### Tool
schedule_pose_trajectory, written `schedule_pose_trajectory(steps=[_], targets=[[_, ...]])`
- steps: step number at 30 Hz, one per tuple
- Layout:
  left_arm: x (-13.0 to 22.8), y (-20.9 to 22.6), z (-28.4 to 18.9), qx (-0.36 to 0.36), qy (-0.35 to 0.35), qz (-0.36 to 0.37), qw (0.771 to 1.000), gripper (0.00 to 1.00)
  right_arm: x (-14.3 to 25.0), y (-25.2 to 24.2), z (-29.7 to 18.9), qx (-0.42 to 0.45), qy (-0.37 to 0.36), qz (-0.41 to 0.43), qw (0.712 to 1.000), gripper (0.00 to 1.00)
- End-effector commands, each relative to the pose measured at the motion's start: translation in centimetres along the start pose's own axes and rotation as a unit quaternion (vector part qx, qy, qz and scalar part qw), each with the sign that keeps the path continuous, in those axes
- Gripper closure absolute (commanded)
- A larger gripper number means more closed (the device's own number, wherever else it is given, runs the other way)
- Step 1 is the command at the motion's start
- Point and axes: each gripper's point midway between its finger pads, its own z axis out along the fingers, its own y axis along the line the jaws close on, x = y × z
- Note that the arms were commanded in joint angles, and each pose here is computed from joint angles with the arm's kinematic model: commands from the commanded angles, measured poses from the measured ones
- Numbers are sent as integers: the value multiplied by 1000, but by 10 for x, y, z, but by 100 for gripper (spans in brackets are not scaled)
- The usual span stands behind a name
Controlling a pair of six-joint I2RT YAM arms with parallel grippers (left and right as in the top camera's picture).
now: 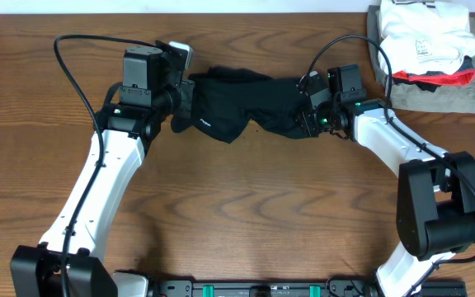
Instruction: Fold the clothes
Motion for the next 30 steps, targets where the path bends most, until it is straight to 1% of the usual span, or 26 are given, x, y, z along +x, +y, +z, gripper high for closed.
schedule_pose_trajectory(steps=[1, 3, 4, 5, 9, 12, 16, 19, 22, 27, 30], targets=[[-12, 4, -5, -10, -13, 1, 1000, 94, 1, 6, 2, -11, 2, 8, 1000, 71], [-12, 5, -5, -10, -13, 1, 1000, 94, 1, 1, 2, 3, 2, 17, 1000, 89], [-12, 5, -5, -10, -13, 1, 1000, 94, 0, -2, 2, 8, 1, 17, 1000, 95], [-12, 6, -5, -12, -13, 1, 1000, 94, -1, -4, 1, 15, -1, 21, 1000, 99], [-17, 17, -10, -30, -24, -5, 999, 94, -16, -13, -10, 23, -18, 26, 999, 99], [-27, 25, -24, -39, -42, -9, 998, 94, -39, -20, -32, 32, -37, 29, 998, 99], [-44, 33, -57, -54, -83, -16, 995, 94, -70, -24, -72, 41, -56, 32, 997, 99], [-52, 31, -87, -59, -110, -16, 992, 94, -85, -20, -104, 47, -60, 29, 997, 99], [-52, 25, -114, -60, -124, -13, 990, 94, -90, -15, -136, 62, -54, 32, 996, 99], [-41, 15, -151, -63, -129, -18, 989, 94, -86, -4, -184, 76, -54, 41, 995, 99], [-32, 22, -169, -94, -128, -45, 986, 94, -78, -10, -220, 109, -67, 68, 990, 99]])
